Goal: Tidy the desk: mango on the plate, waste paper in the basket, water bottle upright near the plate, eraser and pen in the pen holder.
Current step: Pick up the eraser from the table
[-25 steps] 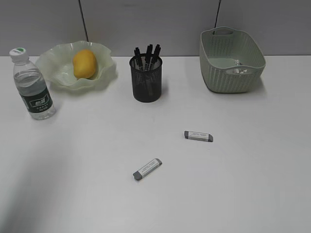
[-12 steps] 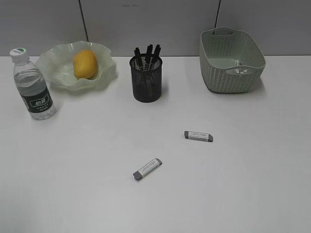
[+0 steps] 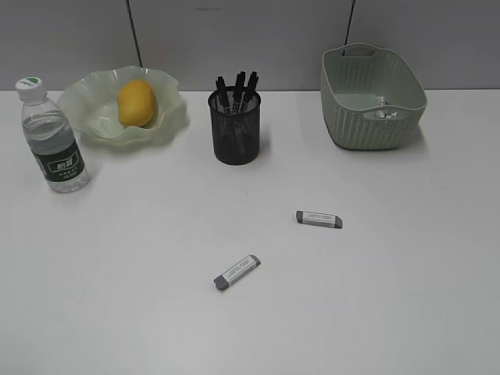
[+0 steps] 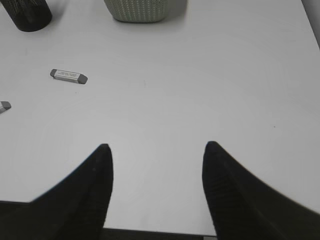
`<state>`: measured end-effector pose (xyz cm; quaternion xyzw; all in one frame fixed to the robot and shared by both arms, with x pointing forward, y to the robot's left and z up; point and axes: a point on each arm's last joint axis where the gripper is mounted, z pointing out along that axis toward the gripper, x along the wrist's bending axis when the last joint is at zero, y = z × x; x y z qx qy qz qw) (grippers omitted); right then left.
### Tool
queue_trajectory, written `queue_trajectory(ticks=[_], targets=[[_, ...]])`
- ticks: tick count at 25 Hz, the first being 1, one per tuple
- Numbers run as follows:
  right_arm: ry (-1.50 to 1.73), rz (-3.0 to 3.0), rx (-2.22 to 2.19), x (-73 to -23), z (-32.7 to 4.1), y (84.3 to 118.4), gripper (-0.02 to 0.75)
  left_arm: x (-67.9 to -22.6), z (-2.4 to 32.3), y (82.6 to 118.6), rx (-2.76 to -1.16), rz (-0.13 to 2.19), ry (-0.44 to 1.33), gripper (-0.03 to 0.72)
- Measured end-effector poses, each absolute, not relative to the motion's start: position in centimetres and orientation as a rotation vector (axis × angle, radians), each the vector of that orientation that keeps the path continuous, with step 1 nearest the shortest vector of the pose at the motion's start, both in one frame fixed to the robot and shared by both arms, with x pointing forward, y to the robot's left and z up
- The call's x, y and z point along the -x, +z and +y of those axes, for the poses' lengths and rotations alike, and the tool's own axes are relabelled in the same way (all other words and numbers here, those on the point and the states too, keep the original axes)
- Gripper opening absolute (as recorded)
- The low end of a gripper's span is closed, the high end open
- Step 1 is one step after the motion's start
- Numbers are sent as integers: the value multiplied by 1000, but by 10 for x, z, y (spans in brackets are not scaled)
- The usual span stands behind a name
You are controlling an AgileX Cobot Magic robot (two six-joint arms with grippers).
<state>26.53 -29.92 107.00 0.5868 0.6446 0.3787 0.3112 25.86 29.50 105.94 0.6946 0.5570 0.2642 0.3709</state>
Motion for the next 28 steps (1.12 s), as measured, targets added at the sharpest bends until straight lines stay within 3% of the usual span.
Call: queue_trajectory(ticks=[11,28], targets=[[934,1871,-1467,-282,-289,1069,458,-258,292,1059,-1812,1381,652,459],[484,2406,-1428,-468,-239,1045,458,-257,292,1059,-1814,1378,652,463]])
